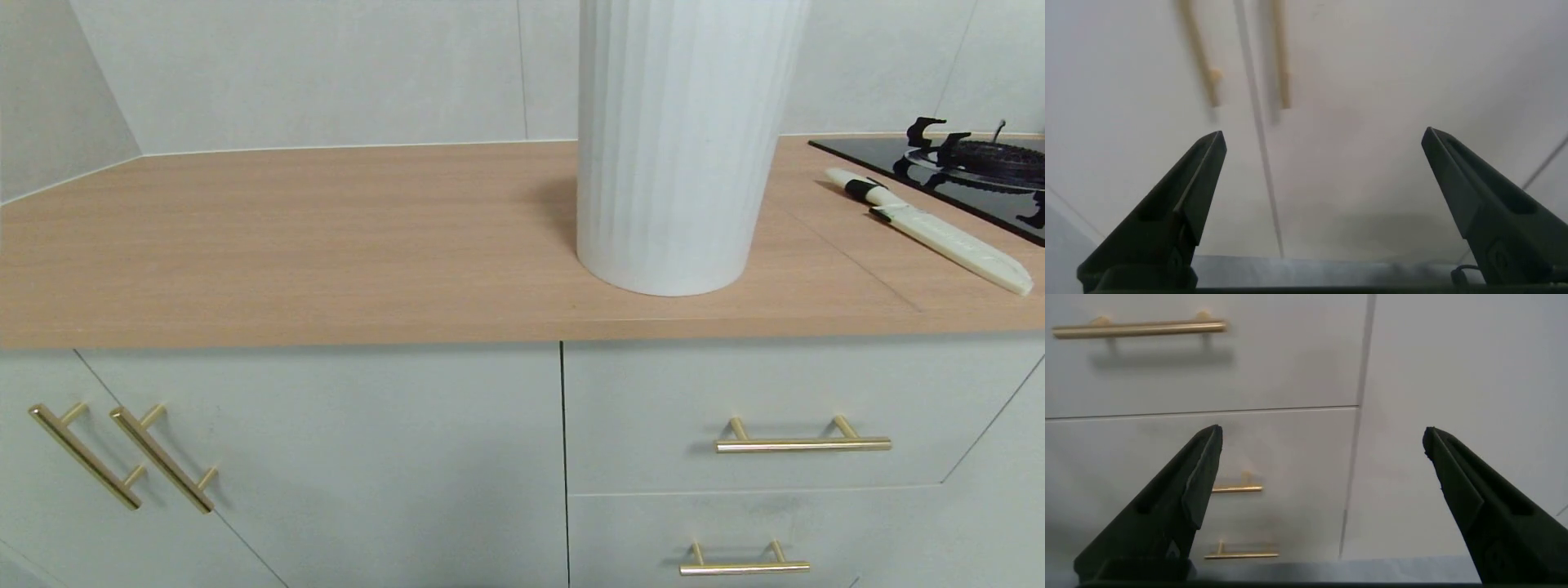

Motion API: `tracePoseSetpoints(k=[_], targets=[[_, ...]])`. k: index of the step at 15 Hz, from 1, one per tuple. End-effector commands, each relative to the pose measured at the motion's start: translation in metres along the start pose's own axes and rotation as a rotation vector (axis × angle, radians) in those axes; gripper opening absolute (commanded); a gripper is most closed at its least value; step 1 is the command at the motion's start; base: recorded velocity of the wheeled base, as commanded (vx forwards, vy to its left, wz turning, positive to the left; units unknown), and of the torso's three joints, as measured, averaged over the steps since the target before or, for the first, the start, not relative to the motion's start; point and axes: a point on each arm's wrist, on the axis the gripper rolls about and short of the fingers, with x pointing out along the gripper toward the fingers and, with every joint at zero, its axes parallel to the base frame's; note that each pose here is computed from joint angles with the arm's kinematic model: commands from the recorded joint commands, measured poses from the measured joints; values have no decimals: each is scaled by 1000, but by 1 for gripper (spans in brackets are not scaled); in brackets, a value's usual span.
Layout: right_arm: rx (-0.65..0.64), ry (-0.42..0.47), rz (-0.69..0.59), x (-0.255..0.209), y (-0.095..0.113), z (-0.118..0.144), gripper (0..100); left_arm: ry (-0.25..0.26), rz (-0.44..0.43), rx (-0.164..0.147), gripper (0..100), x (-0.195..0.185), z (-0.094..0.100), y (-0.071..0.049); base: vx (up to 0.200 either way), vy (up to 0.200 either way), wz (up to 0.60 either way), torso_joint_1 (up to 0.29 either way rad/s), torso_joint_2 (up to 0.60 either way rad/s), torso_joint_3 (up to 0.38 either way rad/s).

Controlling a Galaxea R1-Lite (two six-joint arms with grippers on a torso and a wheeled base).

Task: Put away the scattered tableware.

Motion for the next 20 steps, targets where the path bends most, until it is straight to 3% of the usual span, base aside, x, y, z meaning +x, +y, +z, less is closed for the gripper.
tracePoseSetpoints(k=[1,11,20], targets=[[-1,2,0,0,0,0,100,0,-1,0,100,0,0,0,0,0,0,0,0,0],[-5,2,0,0,0,0,100,0,-1,0,100,0,0,0,0,0,0,3,-12,-7],[-4,2,0,0,0,0,100,0,-1,-2,100,0,0,0,0,0,0,109,-397,-287]])
